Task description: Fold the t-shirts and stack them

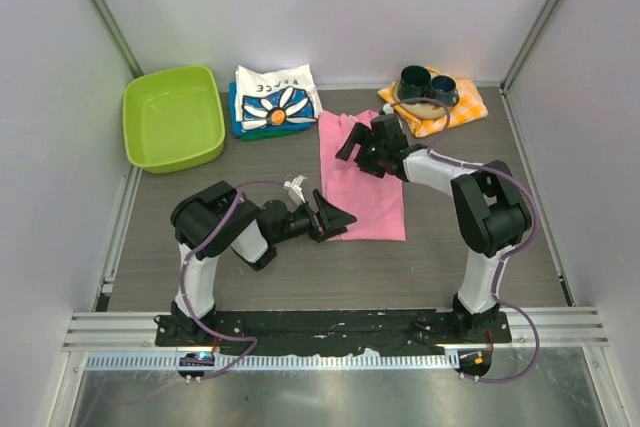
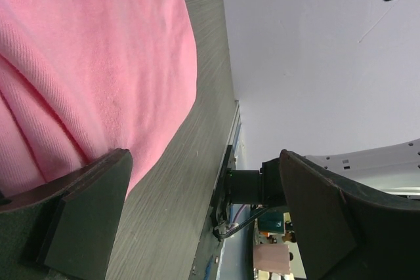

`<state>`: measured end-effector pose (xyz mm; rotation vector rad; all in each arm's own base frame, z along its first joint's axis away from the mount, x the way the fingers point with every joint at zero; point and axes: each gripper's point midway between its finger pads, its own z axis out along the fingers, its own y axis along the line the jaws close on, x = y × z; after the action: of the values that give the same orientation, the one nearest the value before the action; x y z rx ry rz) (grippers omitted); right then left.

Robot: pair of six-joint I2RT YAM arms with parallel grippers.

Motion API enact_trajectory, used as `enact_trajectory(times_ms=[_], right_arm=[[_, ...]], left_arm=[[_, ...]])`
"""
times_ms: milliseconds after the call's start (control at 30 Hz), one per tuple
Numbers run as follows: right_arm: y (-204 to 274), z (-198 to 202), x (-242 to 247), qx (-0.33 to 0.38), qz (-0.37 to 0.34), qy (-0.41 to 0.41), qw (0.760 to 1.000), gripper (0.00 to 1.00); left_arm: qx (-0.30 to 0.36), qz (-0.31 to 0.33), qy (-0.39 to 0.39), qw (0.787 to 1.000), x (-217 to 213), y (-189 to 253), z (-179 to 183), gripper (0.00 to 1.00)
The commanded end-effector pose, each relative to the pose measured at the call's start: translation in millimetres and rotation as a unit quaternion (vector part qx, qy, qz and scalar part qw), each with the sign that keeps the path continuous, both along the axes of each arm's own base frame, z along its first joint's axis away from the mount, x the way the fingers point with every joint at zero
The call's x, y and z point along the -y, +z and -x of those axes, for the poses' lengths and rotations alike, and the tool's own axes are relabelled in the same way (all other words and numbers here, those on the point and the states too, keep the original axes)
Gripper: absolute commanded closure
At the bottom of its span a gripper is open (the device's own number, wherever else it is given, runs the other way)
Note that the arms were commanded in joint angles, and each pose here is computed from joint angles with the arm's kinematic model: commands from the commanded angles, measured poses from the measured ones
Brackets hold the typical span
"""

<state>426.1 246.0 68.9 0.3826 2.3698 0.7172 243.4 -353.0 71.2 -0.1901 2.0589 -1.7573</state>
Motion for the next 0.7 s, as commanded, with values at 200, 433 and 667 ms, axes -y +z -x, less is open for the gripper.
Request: enact_trajectory(times_ms=[200,433,667], right_arm=[[122.0,-35.8,44.4,0.162,0.079,-0.064,0.982,0.09],[141.0,38.7,112.7,0.149,0.169,-0.106,0.968,0.00],[100.5,116.8,152.9,0.103,0.198,-0.113,0.968,0.00]], left_arm=[[0.043,0.040,-0.020,0.998,0.8,27.3,6.6,0.00],[0.025,0.008,-0.054,0.998,5.7,68.6,10.2,0.00],[-0.023,-0.262,-0.011,0.965,-40.8,29.3,9.4,0.00]])
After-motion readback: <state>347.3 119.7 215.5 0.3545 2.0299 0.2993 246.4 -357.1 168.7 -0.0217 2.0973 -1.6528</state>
